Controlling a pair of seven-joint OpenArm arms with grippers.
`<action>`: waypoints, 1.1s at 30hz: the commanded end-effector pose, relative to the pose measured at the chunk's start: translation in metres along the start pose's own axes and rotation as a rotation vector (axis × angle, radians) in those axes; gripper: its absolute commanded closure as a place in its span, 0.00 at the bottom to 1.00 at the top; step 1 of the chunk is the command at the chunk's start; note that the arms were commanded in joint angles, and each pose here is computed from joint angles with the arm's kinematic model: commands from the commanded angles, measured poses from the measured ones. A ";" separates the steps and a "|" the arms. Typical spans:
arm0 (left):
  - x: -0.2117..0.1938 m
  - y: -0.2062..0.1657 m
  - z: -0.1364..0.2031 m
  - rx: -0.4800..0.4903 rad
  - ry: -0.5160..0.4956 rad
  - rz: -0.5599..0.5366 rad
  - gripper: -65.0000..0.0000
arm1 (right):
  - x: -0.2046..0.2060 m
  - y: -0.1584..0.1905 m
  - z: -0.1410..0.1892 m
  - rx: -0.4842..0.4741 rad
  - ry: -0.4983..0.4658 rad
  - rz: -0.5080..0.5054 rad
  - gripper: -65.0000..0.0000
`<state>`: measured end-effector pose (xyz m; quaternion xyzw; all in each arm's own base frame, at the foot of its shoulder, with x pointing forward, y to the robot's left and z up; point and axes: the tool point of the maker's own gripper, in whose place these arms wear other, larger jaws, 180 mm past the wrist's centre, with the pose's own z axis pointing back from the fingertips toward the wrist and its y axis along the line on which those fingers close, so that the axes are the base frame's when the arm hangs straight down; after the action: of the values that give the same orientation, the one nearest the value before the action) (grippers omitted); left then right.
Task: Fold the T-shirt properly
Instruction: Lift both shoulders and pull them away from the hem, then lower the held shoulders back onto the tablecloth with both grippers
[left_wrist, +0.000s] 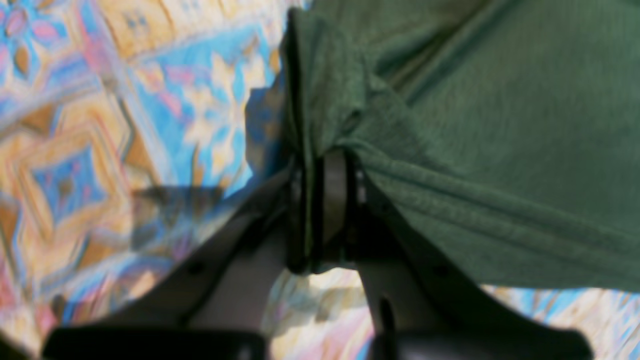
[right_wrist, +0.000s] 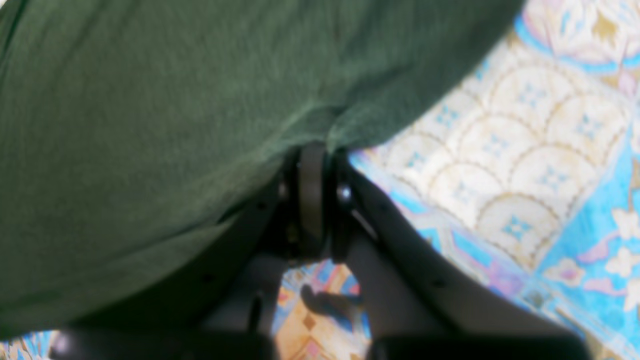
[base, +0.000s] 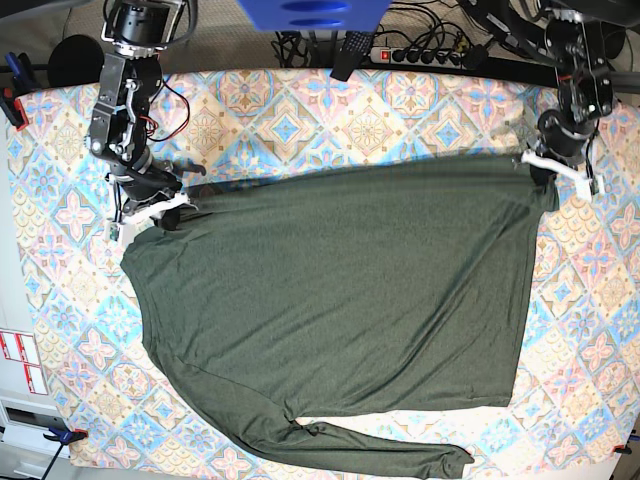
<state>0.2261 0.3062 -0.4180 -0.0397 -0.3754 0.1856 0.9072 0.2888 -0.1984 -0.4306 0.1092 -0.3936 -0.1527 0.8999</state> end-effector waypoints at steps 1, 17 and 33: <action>0.028 -0.003 0.001 -0.011 -0.074 -0.014 1.00 | 0.011 0.000 0.000 0.006 -0.033 0.005 1.00; 0.114 -0.047 -0.035 -0.094 -0.239 0.080 1.00 | 0.092 0.031 -0.055 0.071 -0.111 -0.057 1.00; 0.113 -0.038 -0.062 -0.078 -0.196 0.161 1.00 | 0.089 0.013 -0.056 0.039 -0.101 -0.094 1.00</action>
<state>0.3445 0.3075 -0.3967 -0.0909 -0.4383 0.2525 0.8578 0.3863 -0.2022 -0.4121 0.1488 -0.4232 -0.1916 0.8730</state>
